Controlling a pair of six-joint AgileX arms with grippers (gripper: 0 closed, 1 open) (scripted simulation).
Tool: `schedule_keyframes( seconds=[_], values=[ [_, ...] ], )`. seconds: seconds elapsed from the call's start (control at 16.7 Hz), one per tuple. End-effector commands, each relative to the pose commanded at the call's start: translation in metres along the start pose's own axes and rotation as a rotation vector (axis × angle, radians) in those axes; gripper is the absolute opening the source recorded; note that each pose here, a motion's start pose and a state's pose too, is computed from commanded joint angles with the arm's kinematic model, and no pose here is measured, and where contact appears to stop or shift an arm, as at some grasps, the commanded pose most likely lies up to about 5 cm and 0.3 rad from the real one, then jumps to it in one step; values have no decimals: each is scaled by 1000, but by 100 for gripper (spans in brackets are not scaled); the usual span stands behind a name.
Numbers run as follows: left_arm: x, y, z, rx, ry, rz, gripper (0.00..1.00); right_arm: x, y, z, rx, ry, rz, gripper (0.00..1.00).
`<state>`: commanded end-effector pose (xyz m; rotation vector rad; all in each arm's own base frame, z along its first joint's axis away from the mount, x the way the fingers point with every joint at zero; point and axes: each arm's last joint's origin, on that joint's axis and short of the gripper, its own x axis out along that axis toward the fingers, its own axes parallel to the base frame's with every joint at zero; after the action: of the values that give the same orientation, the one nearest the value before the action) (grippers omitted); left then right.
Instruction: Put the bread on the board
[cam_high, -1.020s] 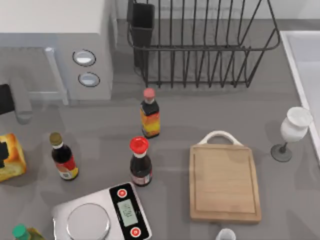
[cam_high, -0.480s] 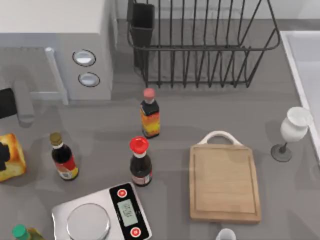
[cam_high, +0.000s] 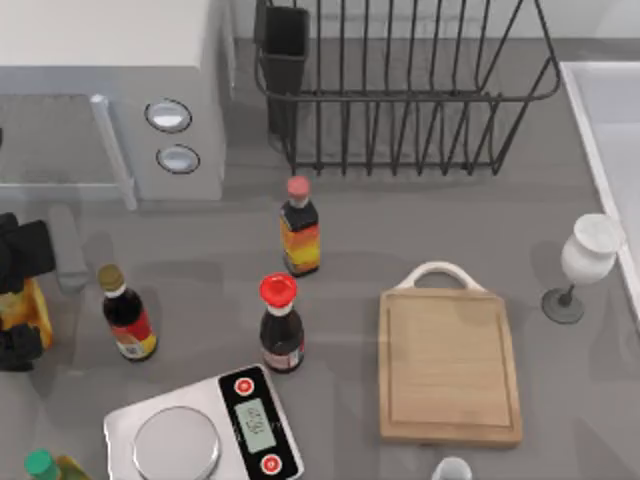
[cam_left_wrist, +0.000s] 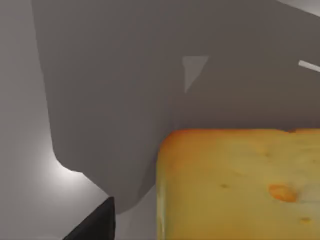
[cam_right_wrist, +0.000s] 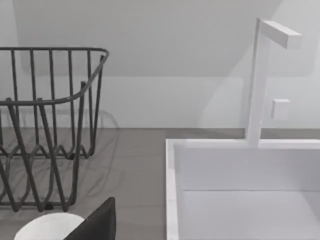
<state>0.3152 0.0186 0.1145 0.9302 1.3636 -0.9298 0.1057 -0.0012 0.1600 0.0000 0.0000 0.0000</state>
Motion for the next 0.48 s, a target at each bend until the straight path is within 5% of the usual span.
schedule_keyframes(
  seconds=[0.18, 0.48],
  values=[
    [0, 0, 0, 0, 0, 0, 100, 0, 0, 0, 0, 0, 0, 100],
    [0, 0, 0, 0, 0, 0, 62, 0, 0, 0, 0, 0, 0, 100]
  ],
)
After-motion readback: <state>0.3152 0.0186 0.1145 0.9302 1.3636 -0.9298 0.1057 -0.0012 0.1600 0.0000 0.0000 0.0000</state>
